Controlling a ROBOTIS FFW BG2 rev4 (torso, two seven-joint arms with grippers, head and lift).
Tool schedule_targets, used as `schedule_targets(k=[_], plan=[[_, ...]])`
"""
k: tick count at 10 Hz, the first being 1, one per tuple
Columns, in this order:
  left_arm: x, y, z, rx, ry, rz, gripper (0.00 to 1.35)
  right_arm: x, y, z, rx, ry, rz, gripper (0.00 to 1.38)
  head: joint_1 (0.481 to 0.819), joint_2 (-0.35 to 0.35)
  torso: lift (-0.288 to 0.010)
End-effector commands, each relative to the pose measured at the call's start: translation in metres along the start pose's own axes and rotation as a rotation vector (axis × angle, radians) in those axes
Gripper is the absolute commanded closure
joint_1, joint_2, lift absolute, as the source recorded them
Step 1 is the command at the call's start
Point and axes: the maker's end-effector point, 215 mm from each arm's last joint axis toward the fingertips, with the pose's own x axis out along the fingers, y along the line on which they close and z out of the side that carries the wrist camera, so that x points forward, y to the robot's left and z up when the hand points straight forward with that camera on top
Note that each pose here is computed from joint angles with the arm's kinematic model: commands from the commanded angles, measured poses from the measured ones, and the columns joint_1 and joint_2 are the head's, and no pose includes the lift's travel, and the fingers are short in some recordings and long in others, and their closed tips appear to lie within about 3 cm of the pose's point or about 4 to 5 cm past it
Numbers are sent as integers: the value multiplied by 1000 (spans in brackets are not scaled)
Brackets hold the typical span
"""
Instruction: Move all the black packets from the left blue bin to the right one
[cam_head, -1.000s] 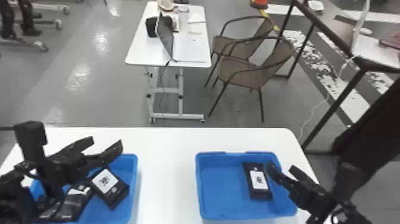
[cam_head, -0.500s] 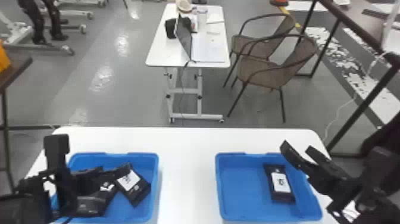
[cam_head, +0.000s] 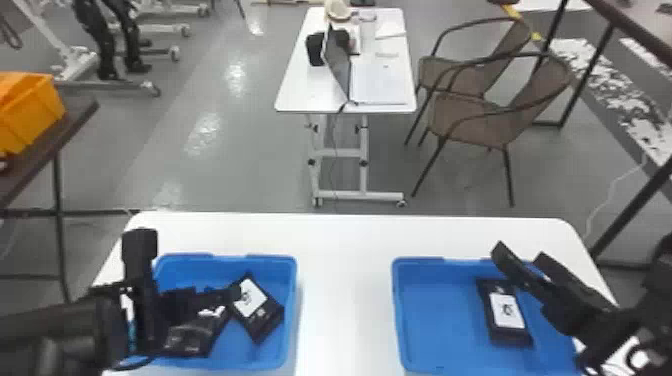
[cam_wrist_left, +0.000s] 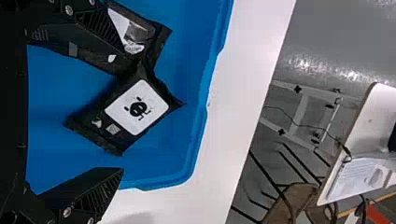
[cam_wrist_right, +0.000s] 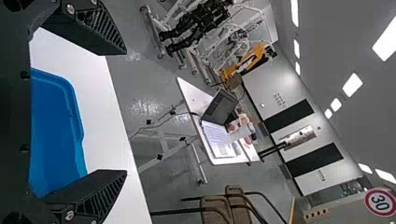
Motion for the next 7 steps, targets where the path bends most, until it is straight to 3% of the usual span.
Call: schedule_targets(k=[1, 3, 7], plan=[[20, 1, -1, 25, 35, 1, 137, 3, 5, -5, 19, 4, 13, 108, 695, 40, 0], [37, 4, 12, 69, 60, 4, 137, 7, 12, -14, 47, 14, 31, 110, 695, 44, 0], [69, -2, 0, 80, 162, -5, 137, 7, 11, -17, 60, 16, 32, 110, 695, 46, 0]])
